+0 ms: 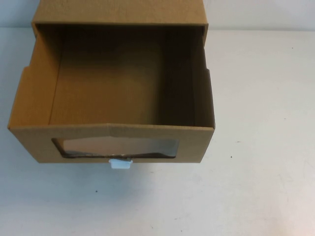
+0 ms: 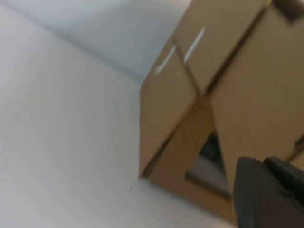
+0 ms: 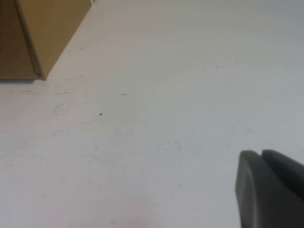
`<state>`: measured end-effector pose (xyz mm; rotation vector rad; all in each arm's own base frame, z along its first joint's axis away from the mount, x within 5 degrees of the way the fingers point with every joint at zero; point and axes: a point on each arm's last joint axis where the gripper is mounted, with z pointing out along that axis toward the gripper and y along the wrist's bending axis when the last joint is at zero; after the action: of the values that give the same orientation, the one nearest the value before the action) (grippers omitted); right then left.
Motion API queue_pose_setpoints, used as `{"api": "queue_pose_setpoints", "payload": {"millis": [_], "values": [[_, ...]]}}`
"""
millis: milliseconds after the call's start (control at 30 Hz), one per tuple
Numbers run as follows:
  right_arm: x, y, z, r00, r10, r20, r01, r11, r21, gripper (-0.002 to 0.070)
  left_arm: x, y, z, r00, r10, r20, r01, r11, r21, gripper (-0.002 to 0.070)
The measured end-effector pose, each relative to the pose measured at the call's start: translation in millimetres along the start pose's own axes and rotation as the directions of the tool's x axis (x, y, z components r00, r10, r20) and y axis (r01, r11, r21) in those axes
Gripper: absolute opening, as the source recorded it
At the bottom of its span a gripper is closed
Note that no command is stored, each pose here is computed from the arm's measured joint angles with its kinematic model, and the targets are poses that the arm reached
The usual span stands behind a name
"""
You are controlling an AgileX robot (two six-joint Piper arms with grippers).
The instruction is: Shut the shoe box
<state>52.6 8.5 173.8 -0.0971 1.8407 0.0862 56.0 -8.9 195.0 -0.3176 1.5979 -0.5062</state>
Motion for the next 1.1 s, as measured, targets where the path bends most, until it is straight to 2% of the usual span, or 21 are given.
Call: {"api": "queue_pose_setpoints", "payload": {"millis": [133, 233, 367, 500, 667, 800, 900, 1100], "values": [[0.0, 0.0, 0.0, 1.0, 0.0, 0.0, 0.0, 1.0, 0.0, -0.0011, -10.3, -1.6, -0.6, 0.993, -0.049, 0.112, 0.047, 0.999, 0.023, -0.0002], [0.0, 0.0, 0.0, 1.0, 0.0, 0.0, 0.0, 1.0, 0.0, -0.0011, -15.6, -7.3, -1.8, 0.995, -0.068, 0.078, 0.065, 0.997, 0.032, -0.0002], [0.0, 0.0, 0.0, 1.0, 0.0, 0.0, 0.0, 1.0, 0.0, -0.0011, -54.8, -36.1, 0.4, 0.998, 0.06, -0.027, -0.059, 0.998, 0.034, -0.0002], [0.0, 0.0, 0.0, 1.0, 0.0, 0.0, 0.0, 1.0, 0.0, -0.0011, -101.8, -67.2, 23.2, 0.962, 0.206, -0.178, -0.202, 0.979, 0.04, -0.0003], [0.0, 0.0, 0.0, 1.0, 0.0, 0.0, 0.0, 1.0, 0.0, -0.0011, -163.0, -109.4, 72.6, 0.88, 0.38, -0.285, -0.352, 0.924, 0.146, -0.0002], [0.0, 0.0, 0.0, 1.0, 0.0, 0.0, 0.0, 1.0, 0.0, -0.0011, -195.0, -137.4, 121.2, 0.825, 0.465, -0.321, -0.386, 0.879, 0.28, -0.0002], [0.0, 0.0, 0.0, 1.0, 0.0, 0.0, 0.0, 1.0, 0.0, -0.0011, -217.3, -154.4, 158.9, 0.803, 0.499, -0.325, -0.39, 0.853, 0.347, -0.0002], [0.0, 0.0, 0.0, 1.0, 0.0, 0.0, 0.0, 1.0, 0.0, -0.0011, -227.7, -162.0, 241.2, 0.741, 0.557, -0.374, -0.399, 0.814, 0.422, -0.0003]]}}
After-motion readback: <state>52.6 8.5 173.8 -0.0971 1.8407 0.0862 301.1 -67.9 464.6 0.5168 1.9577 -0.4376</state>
